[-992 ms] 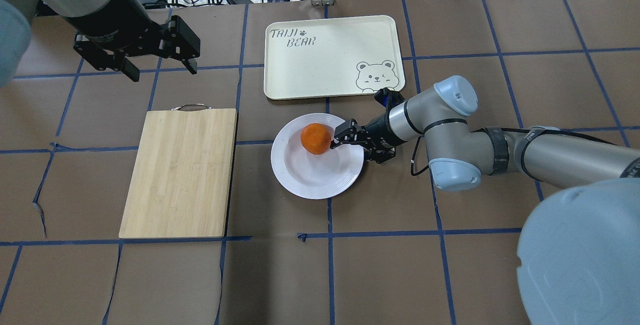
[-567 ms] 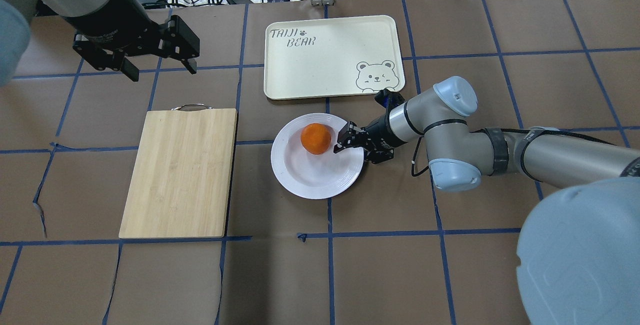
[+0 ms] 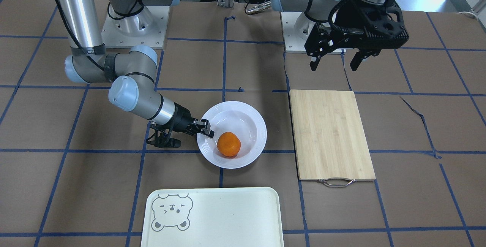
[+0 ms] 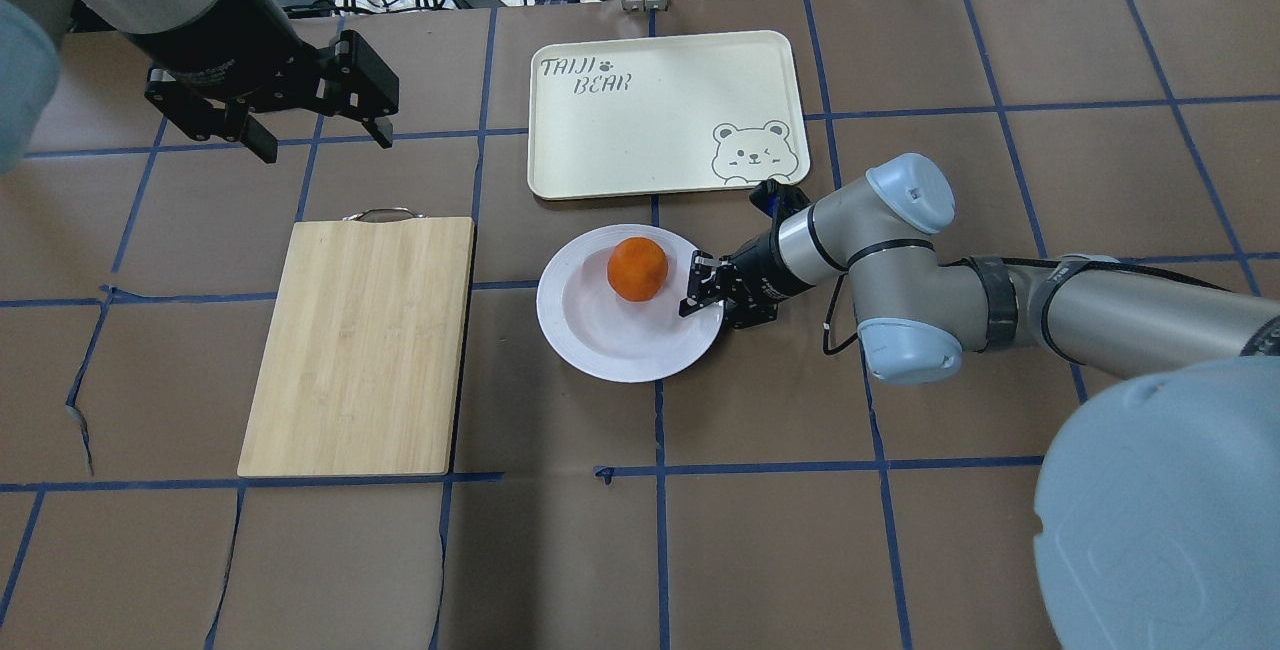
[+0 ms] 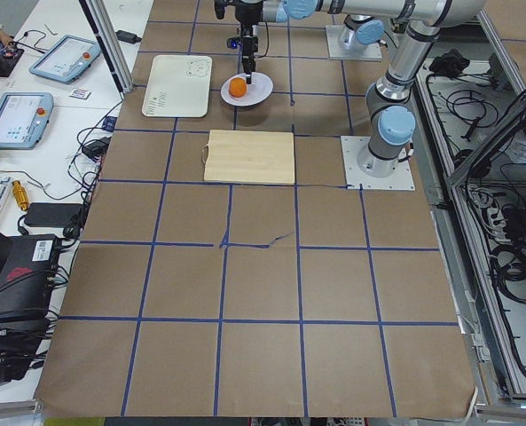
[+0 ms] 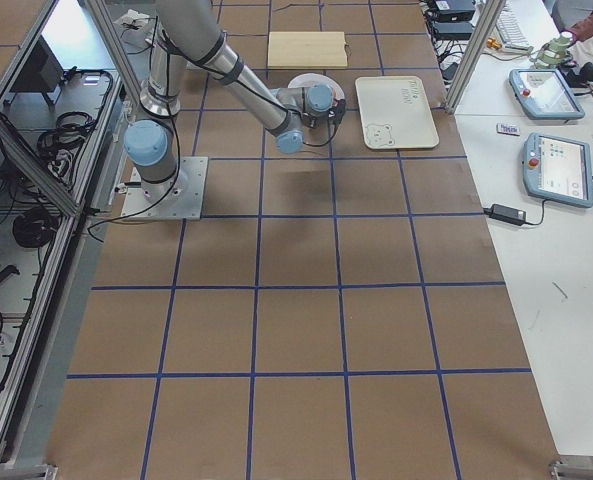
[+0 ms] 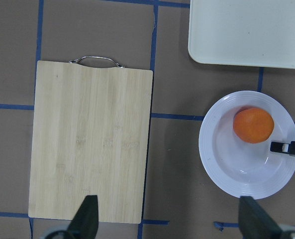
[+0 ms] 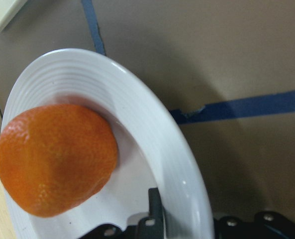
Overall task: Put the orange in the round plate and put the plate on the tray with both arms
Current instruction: 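Lift the plate with the right gripper and set it on the bear tray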
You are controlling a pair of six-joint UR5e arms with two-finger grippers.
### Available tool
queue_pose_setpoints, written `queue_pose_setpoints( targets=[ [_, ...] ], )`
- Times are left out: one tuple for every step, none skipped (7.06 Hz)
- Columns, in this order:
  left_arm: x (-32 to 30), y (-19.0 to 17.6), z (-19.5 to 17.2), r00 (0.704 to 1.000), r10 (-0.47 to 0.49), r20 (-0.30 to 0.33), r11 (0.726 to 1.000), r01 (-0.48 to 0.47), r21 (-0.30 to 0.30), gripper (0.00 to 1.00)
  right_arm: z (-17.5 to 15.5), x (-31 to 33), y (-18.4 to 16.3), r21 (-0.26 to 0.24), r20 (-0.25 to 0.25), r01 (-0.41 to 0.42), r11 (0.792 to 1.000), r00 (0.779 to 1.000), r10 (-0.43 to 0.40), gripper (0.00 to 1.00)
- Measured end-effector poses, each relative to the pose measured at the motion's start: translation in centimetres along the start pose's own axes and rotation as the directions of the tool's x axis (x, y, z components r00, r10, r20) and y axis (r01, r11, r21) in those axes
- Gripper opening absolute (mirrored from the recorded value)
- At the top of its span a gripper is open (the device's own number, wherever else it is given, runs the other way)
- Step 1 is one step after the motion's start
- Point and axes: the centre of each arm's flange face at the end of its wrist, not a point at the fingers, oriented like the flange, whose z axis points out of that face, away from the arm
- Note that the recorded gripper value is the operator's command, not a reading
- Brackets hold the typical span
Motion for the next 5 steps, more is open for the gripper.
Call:
queue_pose_setpoints(
  targets=[
    [0.0,0.0,0.0,1.0,0.0,0.0,1.0,0.0,0.0,1.0,-0.1,-0.2,-0.1,0.003,0.004,-0.01,1.0,1.0,0.01,0.0],
    [0.0,0.0,0.0,1.0,0.0,0.0,1.0,0.0,0.0,1.0,-0.5,-0.6,-0.3,0.014,0.008,-0.01,1.0,1.0,0.01,0.0],
    [0.0,0.0,0.0,1.0,0.0,0.0,1.0,0.0,0.0,1.0,-1.1,-1.1,-0.8,0.03,0.011,-0.001,1.0,1.0,0.001,0.0],
    [0.0,0.0,-0.1,1.0,0.0,0.0,1.0,0.0,0.001,1.0,-1.8,-1.9,-1.5,0.051,0.014,0.017,0.999,1.0,-0.017,0.0],
    [0.0,0.1,-0.1,1.0,0.0,0.001,1.0,0.0,0.0,1.0,-2.9,-3.1,-2.6,0.083,0.019,0.045,0.996,0.999,-0.047,0.0]
  ],
)
